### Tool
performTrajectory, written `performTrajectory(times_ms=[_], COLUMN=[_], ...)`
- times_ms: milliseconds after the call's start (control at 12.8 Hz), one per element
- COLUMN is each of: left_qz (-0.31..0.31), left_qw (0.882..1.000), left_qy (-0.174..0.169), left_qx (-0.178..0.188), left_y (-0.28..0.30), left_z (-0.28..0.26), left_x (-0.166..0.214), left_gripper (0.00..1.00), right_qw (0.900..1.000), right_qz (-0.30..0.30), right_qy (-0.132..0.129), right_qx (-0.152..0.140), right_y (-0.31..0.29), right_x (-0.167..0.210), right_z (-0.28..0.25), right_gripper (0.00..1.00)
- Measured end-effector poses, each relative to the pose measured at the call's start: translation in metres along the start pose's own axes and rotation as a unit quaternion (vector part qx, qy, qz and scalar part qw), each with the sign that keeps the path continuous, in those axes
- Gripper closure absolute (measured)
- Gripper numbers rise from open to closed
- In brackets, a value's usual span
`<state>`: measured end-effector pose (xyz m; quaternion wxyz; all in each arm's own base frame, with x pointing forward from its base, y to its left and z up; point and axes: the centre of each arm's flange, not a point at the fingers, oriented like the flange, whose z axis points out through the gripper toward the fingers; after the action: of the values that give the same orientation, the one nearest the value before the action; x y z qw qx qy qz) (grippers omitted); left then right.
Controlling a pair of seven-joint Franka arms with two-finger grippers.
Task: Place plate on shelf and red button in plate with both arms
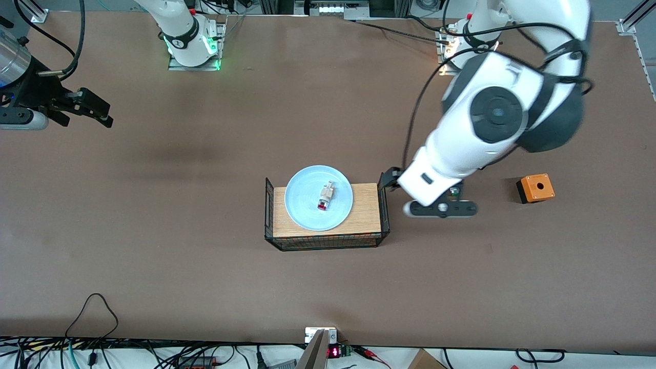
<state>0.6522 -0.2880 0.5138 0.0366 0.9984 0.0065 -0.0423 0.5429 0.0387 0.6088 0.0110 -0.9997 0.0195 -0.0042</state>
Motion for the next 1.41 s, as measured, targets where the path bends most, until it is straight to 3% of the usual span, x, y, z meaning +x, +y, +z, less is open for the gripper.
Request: performTrajectory(times_ms=[312, 391, 625, 781, 1016, 1406], left_qz=[0.035, 0.030, 0.048, 0.072, 0.051, 0.033], left_qw=[0.997, 0.997, 0.996, 0.996, 0.998, 0.998], left_qy=[-0.068, -0.072, -0.052, -0.026, -0.001, 0.031], left_qx=[0.025, 0.030, 0.058, 0.052, 0.047, 0.041], left_y=[-0.100, -0.120, -0.156, -0.190, -0.240, -0.267], left_z=[-0.029, -0.037, -0.062, -0.076, -0.078, -0.070], left_x=[-0.001, -0.002, -0.008, -0.023, -0.055, -0.087], left_gripper=[0.00, 0.00, 0.00, 0.00, 0.00, 0.00], right_qw=[1.000, 1.000, 1.000, 1.000, 1.000, 1.000], right_qz=[0.006, 0.006, 0.005, 0.004, 0.004, 0.004], right_qy=[-0.009, -0.009, -0.006, -0.004, -0.004, -0.004], right_qx=[-0.001, -0.001, 0.000, 0.000, 0.000, 0.000], right_y=[0.007, 0.007, 0.007, 0.006, 0.006, 0.007], right_x=[-0.001, -0.001, -0.001, -0.001, -0.001, -0.001], right_z=[0.001, 0.001, -0.001, -0.003, -0.003, -0.003], right_gripper=[0.00, 0.00, 0.00, 0.00, 0.00, 0.00])
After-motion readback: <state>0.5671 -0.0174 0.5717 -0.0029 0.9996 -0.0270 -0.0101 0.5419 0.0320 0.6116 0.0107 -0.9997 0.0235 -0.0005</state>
